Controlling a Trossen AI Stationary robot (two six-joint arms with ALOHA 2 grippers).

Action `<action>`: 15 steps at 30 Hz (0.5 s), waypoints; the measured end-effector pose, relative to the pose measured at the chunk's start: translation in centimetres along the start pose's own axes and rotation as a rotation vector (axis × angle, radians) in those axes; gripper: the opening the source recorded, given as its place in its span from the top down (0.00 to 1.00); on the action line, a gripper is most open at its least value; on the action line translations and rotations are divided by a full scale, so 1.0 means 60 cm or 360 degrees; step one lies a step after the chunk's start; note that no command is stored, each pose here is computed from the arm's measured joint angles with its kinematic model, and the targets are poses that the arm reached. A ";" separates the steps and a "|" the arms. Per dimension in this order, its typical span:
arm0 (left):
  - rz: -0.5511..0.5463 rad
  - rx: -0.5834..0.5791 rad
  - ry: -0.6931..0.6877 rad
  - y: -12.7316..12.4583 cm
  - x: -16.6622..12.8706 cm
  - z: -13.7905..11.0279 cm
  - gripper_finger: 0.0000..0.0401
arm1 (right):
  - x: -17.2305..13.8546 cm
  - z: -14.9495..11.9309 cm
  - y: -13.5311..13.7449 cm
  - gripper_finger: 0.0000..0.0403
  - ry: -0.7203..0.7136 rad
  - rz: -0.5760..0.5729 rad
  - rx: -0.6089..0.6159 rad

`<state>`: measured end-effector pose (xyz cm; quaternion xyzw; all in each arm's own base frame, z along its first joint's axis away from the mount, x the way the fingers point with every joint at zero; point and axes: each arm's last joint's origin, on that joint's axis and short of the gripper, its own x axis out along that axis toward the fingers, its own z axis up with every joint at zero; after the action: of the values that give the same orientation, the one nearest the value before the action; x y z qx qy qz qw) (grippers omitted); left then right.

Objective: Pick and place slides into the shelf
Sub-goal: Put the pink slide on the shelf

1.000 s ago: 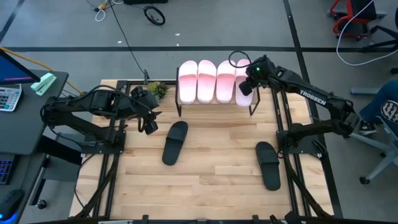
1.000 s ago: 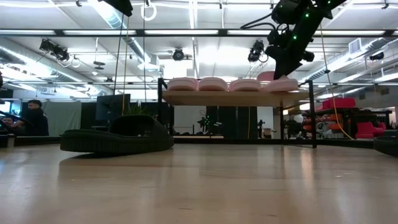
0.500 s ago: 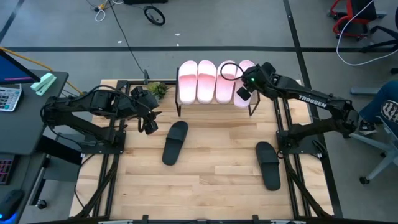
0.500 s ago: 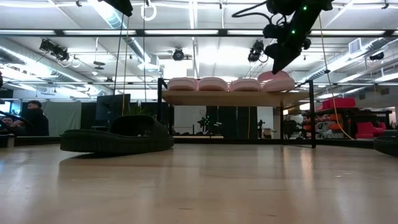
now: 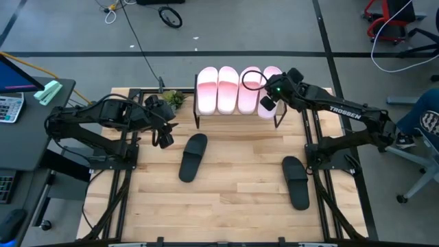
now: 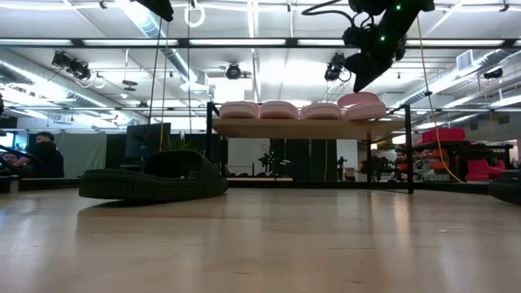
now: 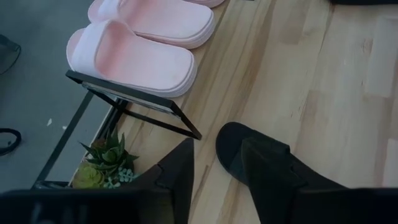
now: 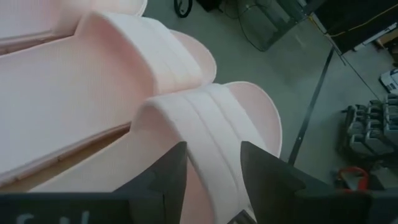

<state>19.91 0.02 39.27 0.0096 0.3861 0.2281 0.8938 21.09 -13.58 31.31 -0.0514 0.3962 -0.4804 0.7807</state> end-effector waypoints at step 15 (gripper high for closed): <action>0.0001 0.0029 0.0000 0.000 0.000 0.000 0.64 | -0.086 0.000 0.021 0.61 -0.0249 0.0021 -0.0017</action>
<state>19.91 0.02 39.27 0.0177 0.3882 0.2248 0.8936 20.84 -8.80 33.67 -0.0903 0.3368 -0.4677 0.8122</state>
